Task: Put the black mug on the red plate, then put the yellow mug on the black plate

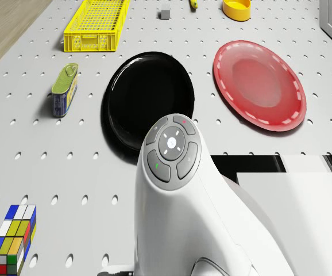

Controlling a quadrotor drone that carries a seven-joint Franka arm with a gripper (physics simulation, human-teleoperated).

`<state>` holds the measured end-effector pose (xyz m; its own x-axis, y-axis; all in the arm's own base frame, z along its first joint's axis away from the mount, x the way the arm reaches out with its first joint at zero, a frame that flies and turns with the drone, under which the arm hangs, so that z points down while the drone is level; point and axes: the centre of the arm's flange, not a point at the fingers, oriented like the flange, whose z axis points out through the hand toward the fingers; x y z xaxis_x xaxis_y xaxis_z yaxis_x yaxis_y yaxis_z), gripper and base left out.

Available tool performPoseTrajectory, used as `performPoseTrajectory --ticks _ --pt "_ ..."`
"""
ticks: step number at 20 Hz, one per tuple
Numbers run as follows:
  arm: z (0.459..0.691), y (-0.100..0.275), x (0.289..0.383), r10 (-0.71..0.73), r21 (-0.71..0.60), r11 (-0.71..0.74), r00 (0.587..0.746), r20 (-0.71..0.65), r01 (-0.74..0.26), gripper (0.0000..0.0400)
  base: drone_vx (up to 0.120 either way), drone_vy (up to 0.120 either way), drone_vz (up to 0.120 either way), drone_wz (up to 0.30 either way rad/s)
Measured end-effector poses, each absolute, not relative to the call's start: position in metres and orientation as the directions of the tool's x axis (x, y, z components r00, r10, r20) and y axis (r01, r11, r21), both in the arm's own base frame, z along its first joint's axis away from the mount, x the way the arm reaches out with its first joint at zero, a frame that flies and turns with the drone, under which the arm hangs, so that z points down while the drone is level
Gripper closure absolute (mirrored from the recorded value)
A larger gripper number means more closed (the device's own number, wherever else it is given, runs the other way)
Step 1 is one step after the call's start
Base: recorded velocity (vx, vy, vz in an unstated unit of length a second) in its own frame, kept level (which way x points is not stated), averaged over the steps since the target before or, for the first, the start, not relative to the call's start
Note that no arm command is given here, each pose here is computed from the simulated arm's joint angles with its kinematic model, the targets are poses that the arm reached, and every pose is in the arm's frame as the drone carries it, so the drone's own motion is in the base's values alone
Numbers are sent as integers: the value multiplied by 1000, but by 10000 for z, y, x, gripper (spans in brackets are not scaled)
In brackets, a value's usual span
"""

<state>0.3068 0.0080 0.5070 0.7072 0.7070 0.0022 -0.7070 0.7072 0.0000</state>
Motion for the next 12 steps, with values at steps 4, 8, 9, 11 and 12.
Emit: performPoseTrajectory --ticks 4,8,9,11,12 --pt "5068 80 3068 707 0 707 707 2 -707 290 120 -120 0 0" --pt "5067 80 3068 707 0 707 707 2 -707 290 120 -120 0 0" --pt "5067 80 3068 707 0 707 707 2 -707 290 120 -120 0 0" --pt "5067 80 3068 707 0 707 707 2 -707 290 120 -120 0 0" --pt "5067 80 3068 707 0 707 707 2 -707 290 120 -120 0 0"
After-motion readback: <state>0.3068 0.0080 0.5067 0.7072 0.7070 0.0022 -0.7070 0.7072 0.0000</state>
